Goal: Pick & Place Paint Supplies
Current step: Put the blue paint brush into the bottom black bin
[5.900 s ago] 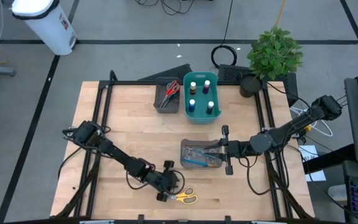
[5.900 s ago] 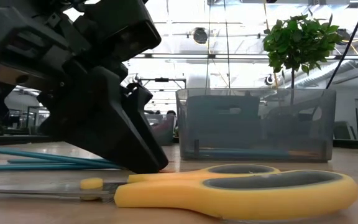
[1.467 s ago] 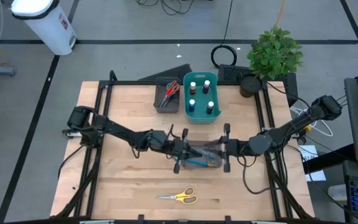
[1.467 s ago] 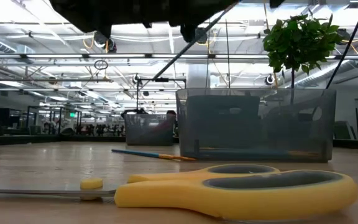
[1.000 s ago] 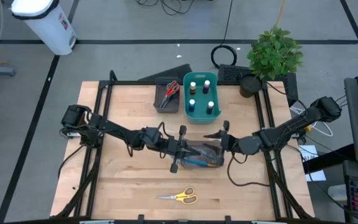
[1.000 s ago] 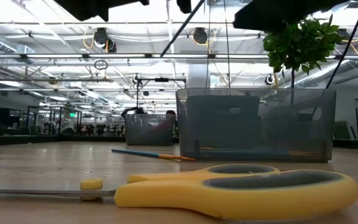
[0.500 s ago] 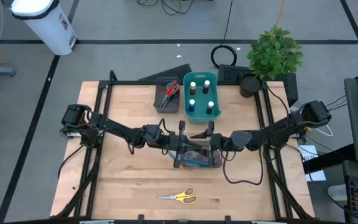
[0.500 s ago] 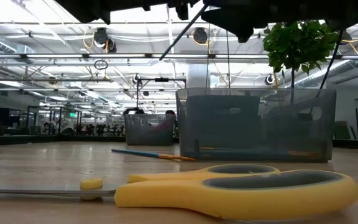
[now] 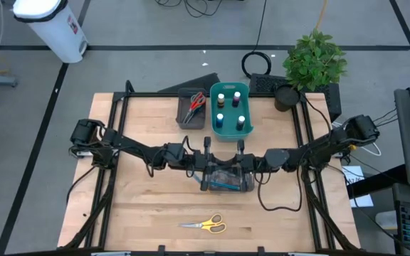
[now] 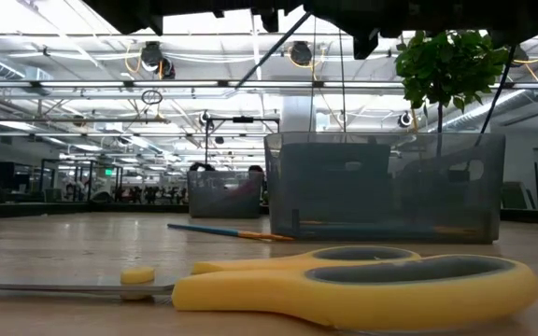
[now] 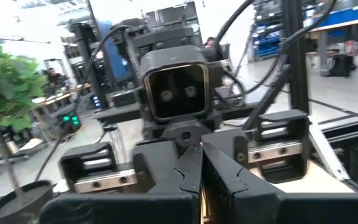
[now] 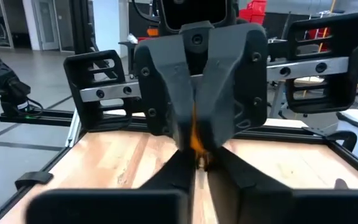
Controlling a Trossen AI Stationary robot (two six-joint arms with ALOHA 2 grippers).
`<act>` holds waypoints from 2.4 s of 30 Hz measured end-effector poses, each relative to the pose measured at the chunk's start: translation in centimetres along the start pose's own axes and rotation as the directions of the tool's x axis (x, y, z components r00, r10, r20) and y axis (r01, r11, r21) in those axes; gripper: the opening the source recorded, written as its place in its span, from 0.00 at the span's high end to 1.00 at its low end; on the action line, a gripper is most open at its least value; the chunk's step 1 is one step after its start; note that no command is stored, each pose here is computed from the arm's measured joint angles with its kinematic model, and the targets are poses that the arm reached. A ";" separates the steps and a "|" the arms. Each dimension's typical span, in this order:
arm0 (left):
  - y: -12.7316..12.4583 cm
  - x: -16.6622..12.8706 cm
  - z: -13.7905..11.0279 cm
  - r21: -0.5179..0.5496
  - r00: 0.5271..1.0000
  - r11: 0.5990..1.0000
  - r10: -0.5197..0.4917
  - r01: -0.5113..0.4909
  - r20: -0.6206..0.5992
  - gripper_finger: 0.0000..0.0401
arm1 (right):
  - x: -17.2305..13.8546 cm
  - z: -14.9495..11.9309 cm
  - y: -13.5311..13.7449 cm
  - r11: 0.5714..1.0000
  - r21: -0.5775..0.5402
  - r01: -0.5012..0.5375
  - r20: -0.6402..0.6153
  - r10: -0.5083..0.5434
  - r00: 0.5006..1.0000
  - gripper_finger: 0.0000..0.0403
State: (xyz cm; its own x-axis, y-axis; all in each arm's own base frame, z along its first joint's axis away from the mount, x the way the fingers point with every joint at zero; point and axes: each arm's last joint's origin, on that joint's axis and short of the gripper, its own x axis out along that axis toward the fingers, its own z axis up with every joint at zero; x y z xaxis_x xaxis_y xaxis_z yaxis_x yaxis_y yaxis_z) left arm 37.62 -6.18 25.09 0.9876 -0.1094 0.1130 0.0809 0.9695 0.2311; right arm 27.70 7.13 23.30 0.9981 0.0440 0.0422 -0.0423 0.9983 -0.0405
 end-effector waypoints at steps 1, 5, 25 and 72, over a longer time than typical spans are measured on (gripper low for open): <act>0.1 0.0 0.0 0.000 1.000 1.000 0.007 -0.007 -0.002 0.98 | 0.0 0.0 0.0 1.000 0.000 0.002 0.000 -0.002 1.000 0.97; 0.1 0.0 0.0 -0.023 1.000 1.000 0.007 -0.007 -0.002 0.99 | -0.1 0.1 0.0 1.000 0.016 0.000 -0.003 0.000 1.000 0.97; -2.3 -4.3 -3.1 -0.163 0.719 0.986 -0.095 -0.026 -0.689 0.48 | -5.5 0.1 0.5 0.958 0.279 0.071 -0.453 0.066 0.889 0.99; -2.1 -5.0 -3.8 -0.159 0.648 0.976 -0.025 -0.150 -0.761 0.48 | -3.6 1.0 1.1 0.984 0.169 -0.057 -0.254 0.099 0.962 0.62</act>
State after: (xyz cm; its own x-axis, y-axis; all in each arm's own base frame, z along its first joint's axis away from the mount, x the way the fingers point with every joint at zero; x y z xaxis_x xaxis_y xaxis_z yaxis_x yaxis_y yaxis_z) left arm 33.07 -6.87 20.35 0.7404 0.0720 -0.6683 -0.0473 0.9974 0.0550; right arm 24.02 8.09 24.09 0.9673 0.1316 -0.2170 -0.1059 0.9864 0.1260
